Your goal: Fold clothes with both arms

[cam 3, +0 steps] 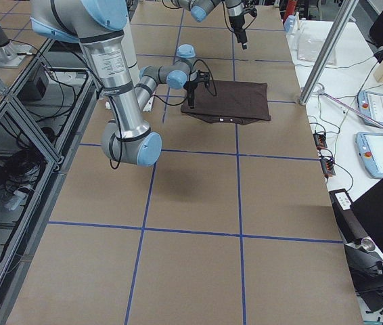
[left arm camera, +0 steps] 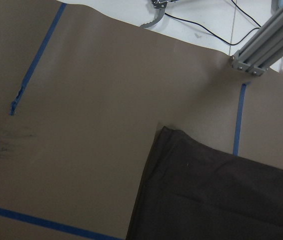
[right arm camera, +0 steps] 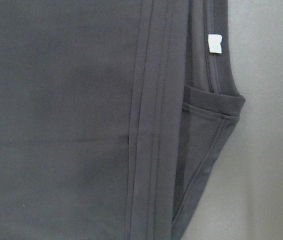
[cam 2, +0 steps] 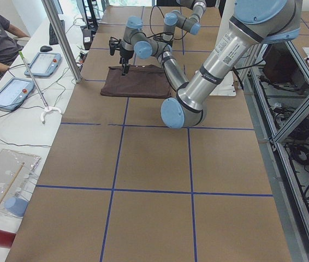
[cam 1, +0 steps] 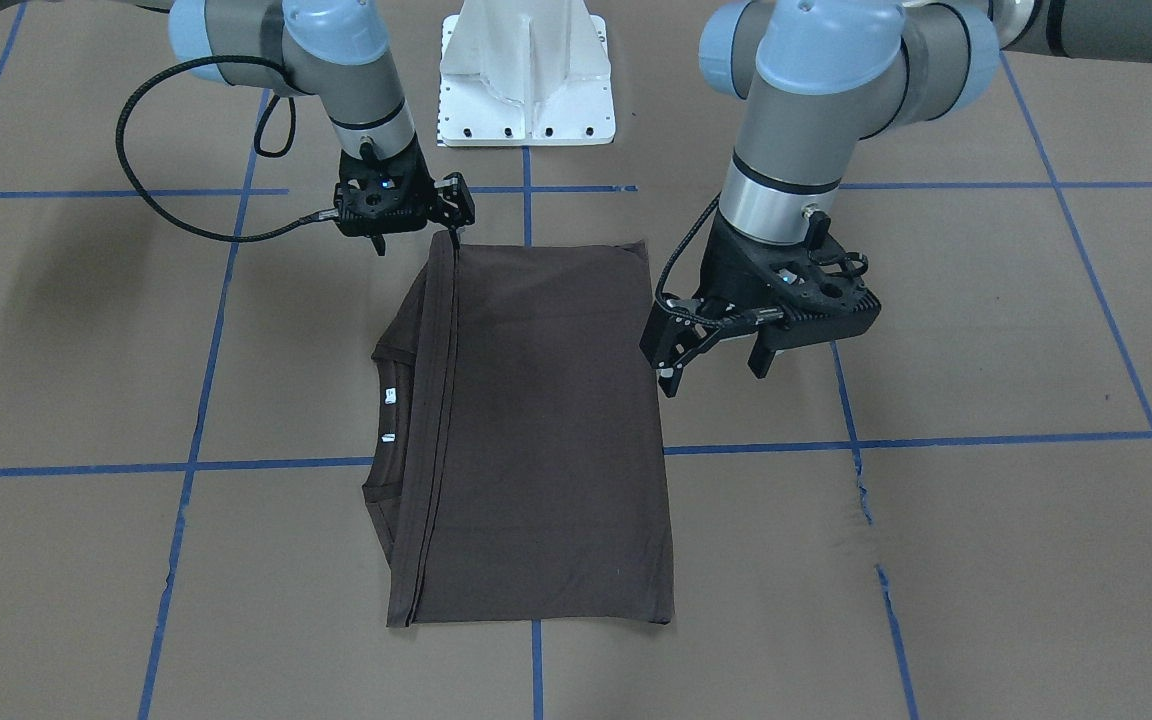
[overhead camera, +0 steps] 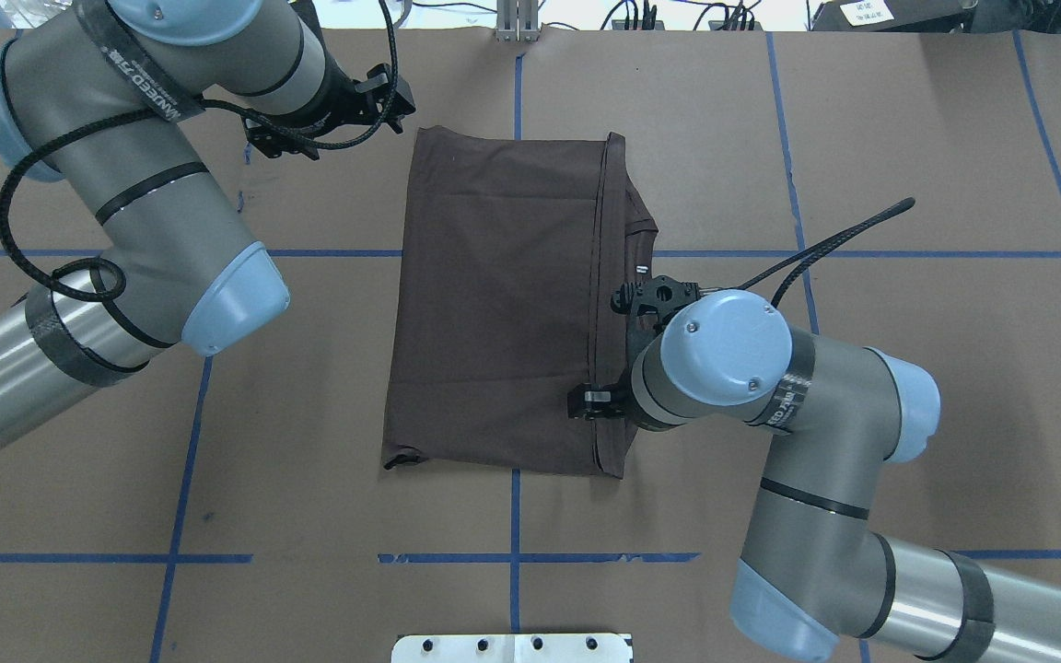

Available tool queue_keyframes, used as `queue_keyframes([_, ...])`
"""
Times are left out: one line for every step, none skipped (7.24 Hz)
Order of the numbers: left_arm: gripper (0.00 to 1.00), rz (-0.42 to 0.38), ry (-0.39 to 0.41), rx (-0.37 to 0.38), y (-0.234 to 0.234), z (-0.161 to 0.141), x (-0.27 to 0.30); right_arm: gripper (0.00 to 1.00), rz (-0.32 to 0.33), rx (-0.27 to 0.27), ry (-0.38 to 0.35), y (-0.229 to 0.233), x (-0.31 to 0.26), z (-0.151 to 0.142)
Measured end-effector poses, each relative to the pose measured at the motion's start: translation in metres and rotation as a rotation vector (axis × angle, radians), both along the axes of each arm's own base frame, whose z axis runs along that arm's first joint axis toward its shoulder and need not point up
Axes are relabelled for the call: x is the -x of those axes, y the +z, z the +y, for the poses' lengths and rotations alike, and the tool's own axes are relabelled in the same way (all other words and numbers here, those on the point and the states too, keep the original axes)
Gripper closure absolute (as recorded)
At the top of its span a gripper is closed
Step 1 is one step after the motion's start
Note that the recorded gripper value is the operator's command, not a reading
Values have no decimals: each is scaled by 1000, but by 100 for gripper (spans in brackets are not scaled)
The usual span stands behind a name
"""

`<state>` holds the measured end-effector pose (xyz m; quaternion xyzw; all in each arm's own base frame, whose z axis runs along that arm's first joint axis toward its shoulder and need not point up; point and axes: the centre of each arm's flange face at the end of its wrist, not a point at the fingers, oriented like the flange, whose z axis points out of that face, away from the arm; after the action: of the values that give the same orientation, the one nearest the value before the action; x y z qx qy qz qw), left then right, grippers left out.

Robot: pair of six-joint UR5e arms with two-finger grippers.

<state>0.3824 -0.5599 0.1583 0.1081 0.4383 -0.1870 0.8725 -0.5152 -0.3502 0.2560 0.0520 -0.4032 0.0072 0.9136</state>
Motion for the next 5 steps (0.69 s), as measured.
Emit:
queue_keyframes([0,-3,4,4,2,3,0,0,20,3,-9,1,17,0])
queue_keyframes([0,-3,6,5,5,7,2,0,40,7,-18,3,29,1])
queue_keyframes([0,-2,7,3,9,12,7,0,68,11,-31,3,39,3])
queue_keyframes([0,-2,8,2,13,16,10,0,102,13,-46,-2,47,3])
queue_keyframes([0,-2,9,3,16,18,12,0,134,15,-59,-4,54,3])
